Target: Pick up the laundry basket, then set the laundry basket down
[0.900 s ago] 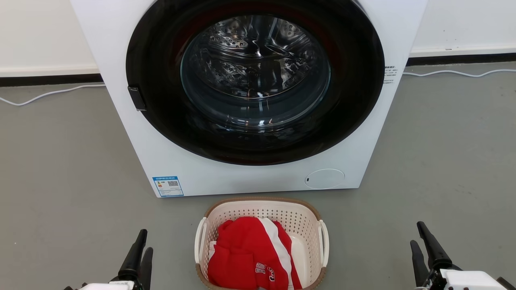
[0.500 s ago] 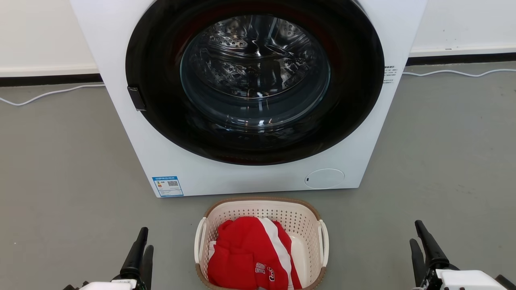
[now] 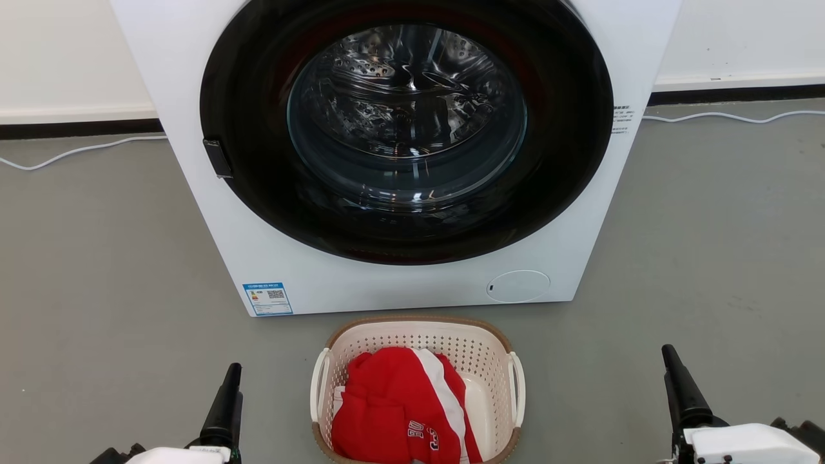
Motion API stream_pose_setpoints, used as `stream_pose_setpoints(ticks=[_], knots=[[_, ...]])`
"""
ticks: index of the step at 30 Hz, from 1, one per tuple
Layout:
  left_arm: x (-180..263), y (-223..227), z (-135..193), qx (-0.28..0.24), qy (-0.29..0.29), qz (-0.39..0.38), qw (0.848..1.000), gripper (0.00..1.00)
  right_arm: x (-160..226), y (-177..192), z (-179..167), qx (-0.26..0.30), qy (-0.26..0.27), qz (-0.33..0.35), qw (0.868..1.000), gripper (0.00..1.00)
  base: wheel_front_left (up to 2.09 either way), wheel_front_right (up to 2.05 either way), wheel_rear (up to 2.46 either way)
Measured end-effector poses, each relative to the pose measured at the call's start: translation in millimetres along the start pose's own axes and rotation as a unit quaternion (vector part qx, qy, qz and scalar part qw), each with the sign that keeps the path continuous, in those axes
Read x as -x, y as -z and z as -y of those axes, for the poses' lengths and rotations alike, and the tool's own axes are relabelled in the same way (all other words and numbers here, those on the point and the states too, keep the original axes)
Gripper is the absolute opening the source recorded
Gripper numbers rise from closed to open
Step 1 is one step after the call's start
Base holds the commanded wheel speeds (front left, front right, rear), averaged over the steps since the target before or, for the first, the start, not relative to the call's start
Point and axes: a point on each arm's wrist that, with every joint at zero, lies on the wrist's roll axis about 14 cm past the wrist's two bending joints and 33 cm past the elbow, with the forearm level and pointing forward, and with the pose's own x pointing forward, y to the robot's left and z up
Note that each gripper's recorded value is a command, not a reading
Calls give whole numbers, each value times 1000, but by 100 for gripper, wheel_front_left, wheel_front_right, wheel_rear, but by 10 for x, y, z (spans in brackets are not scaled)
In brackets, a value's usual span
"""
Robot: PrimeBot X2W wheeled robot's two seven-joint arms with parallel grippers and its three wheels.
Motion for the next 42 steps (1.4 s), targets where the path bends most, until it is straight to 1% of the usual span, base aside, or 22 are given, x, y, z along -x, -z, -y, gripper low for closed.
stream_pose_setpoints(ticks=[8,17,28,34,42], knots=[[1,-25,24,-62,3,7,998,100,-5,-5,-26,81,-4,-1,997,100,0,0,0],[0,-26,53,-131,6,9,991,100,-9,52,-61,172,-11,-9,985,100,0,0,0],[-3,-5,108,-222,14,12,975,100,-7,60,-89,249,-19,-5,968,100,0,0,0],[-4,0,153,-273,21,16,962,100,0,61,-105,296,-24,-2,955,100,0,0,0],[-12,13,190,-322,29,20,946,100,0,62,-113,344,-29,1,939,100,0,0,0]])
